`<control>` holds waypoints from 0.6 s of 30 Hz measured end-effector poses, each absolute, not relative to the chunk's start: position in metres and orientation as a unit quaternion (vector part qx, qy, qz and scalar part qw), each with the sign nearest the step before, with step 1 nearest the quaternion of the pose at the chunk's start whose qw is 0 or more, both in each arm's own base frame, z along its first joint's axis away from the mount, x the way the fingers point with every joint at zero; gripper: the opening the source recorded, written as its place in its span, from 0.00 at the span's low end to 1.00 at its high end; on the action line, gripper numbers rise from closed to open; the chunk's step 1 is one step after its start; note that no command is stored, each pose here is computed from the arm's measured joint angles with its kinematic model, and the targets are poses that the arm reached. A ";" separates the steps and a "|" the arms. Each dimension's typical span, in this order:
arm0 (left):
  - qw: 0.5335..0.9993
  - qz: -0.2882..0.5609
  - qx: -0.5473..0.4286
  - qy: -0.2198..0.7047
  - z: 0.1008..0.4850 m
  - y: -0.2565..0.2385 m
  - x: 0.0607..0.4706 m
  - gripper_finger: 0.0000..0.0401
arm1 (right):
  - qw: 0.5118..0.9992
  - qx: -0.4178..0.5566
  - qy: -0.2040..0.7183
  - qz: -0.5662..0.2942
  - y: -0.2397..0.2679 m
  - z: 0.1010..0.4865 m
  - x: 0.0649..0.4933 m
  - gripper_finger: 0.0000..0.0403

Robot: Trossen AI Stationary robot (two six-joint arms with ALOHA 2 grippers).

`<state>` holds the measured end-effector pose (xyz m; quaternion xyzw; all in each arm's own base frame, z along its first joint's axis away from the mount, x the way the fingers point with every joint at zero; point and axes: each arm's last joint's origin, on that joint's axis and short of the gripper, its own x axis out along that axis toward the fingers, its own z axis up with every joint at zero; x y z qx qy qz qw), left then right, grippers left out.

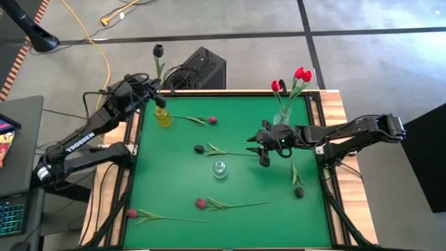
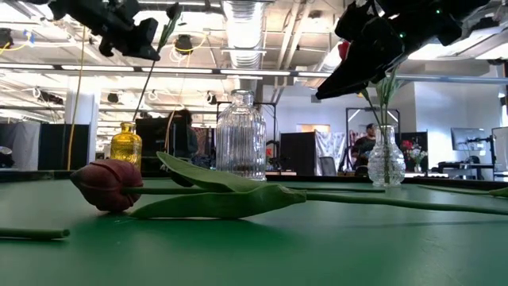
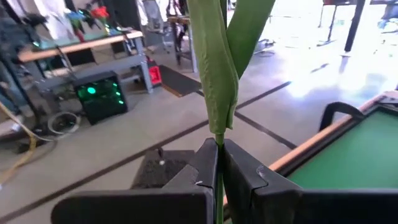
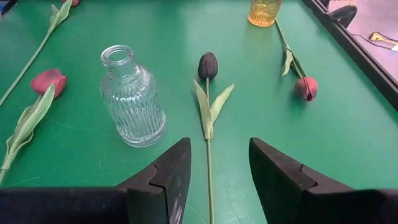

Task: Sort flowers into vase by color
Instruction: Put the left black tulip into the yellow vase

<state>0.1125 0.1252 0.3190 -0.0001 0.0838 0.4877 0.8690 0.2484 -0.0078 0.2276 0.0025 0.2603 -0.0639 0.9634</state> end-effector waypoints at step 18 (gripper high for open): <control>0.850 0.505 -0.046 0.144 0.269 0.132 0.107 0.00 | 0.962 0.002 0.263 -0.068 -0.010 0.227 0.248 0.46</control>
